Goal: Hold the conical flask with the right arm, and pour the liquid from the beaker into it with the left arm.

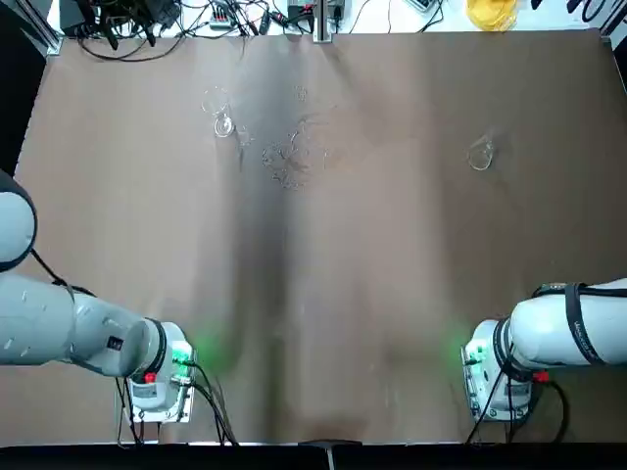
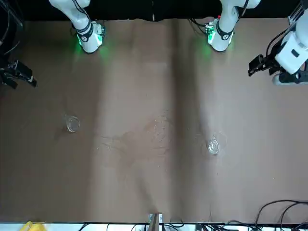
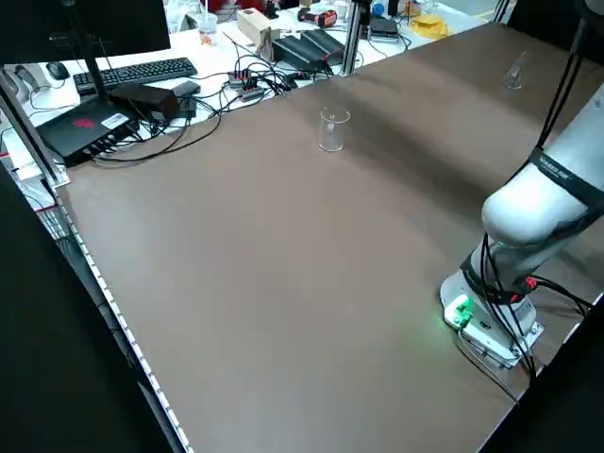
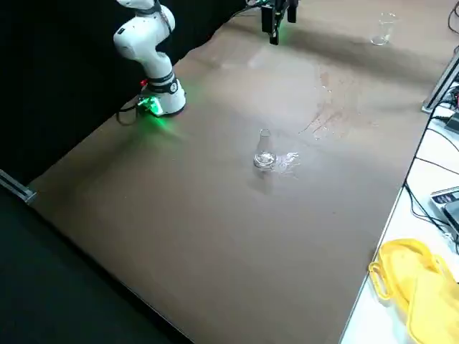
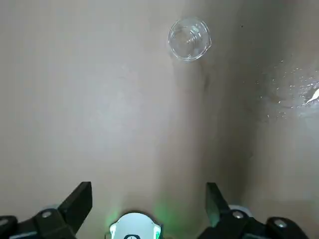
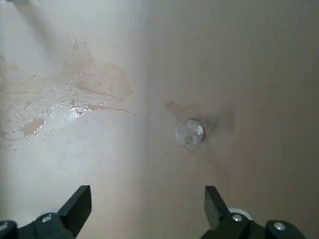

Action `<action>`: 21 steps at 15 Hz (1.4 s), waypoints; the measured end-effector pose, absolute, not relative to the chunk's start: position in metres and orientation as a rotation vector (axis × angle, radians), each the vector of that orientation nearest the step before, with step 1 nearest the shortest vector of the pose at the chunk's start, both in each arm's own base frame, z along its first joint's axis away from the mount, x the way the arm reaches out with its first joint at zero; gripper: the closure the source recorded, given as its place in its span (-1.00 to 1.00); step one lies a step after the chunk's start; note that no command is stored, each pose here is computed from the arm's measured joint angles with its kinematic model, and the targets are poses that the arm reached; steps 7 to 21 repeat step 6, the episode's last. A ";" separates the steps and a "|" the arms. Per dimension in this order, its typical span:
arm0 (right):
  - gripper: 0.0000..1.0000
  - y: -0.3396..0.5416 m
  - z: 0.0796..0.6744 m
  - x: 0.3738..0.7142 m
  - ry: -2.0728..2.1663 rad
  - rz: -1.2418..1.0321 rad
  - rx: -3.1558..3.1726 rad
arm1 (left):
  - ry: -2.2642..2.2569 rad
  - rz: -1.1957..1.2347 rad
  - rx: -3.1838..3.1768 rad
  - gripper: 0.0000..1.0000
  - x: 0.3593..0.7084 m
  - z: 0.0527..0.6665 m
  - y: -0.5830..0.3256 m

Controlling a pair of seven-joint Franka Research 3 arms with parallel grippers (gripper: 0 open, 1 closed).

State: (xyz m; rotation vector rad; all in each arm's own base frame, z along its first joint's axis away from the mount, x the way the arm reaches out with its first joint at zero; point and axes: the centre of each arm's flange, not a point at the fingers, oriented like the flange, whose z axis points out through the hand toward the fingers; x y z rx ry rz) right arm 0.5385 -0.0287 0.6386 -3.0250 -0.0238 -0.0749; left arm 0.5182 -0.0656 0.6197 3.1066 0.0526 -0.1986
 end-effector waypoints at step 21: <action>-0.99 -0.031 0.638 0.536 -0.033 -0.067 -3.078 | 0.048 -0.203 3.109 -1.00 0.505 0.611 -0.066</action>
